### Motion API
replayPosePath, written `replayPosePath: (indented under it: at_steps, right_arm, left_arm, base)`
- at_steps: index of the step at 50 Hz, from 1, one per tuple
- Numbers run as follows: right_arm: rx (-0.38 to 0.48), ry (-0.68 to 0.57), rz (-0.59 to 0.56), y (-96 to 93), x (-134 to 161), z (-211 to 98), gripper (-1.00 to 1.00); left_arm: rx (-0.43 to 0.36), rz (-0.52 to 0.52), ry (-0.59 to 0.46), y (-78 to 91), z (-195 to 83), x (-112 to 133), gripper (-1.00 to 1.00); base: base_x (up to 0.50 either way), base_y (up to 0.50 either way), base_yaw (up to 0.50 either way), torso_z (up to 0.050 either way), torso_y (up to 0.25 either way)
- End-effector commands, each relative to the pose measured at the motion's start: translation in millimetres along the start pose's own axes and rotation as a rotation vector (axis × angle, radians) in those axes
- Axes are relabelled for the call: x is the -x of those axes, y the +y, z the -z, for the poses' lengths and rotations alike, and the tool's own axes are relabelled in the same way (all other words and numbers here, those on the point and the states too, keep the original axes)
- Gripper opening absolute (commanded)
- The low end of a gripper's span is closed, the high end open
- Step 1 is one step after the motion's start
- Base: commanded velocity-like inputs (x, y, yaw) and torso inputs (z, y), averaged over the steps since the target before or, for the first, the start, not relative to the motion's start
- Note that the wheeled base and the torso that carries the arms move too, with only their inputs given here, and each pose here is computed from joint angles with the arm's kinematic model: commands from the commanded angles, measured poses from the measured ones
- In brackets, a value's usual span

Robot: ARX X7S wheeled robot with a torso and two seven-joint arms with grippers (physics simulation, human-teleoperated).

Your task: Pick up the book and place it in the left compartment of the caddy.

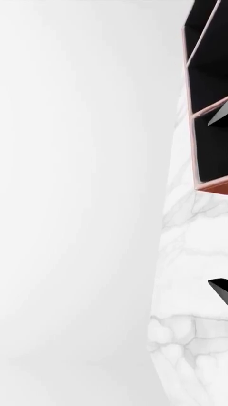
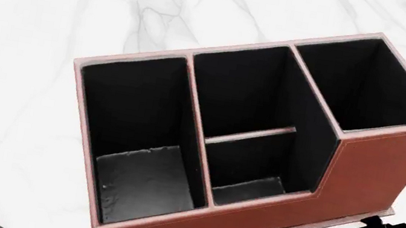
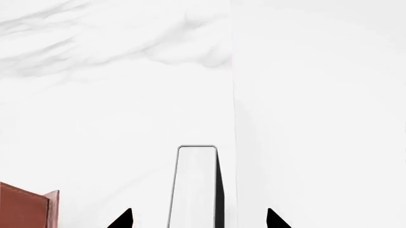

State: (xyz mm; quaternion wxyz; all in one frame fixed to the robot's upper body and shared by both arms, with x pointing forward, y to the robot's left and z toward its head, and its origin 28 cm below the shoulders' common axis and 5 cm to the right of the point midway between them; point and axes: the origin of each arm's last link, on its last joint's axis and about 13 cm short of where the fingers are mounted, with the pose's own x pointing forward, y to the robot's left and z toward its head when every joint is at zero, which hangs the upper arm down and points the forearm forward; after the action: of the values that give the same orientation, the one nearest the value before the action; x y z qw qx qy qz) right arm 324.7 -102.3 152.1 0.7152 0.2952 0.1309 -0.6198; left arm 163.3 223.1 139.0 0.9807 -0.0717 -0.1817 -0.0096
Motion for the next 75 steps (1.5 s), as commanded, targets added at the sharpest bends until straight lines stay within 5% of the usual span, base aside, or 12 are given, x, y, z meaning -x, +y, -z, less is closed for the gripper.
replayPosePath:
  at_steps: [1, 25, 26, 50, 63, 72, 75]
  right_arm:
    - [0.014, 0.029, 0.001, 0.1, -1.1, 9.8, 1.00]
    - [0.049, 0.096, -0.011, -2.6, 0.6, 31.3, 1.00]
    - [0.046, 0.103, -0.009, -3.0, 0.3, 32.5, -1.00]
    - [-0.011, 0.081, -0.052, -4.5, 9.2, 29.7, -1.00]
    - [-0.129, -0.016, -0.199, -12.7, 39.5, -7.5, -1.00]
    - [-0.160, -0.218, -0.311, -19.7, 68.4, -28.6, -1.00]
    - [-0.123, -0.290, -0.259, -20.7, 66.0, -34.7, -1.00]
  left_arm:
    - [0.001, 0.001, -0.001, 0.2, 0.6, -0.4, 1.00]
    - [0.006, 0.003, -0.006, 0.3, -2.1, 0.9, 1.00]
    - [0.006, 0.003, -0.006, 0.5, -1.3, 0.8, 1.00]
    - [0.009, 0.000, -0.007, 0.7, -3.6, 0.5, 1.00]
    - [0.010, 0.002, -0.006, 1.1, -2.2, 0.3, 1.00]
    - [0.012, 0.005, -0.003, 0.8, -1.8, 0.3, 1.00]
    - [0.013, 0.006, -0.004, 0.9, -2.3, 0.4, 1.00]
  base:
    - [0.00, 0.00, 0.00, 0.000, 0.000]
    - [0.00, 0.00, 0.00, 0.000, 0.000]
    - [0.00, 0.00, 0.00, 0.000, 0.000]
    - [0.00, 0.00, 0.00, 0.000, 0.000]
    - [0.00, 0.00, 0.00, 0.000, 0.000]
    - [0.00, 0.00, 0.00, 0.000, 0.000]
    - [0.00, 0.00, 0.00, 0.000, 0.000]
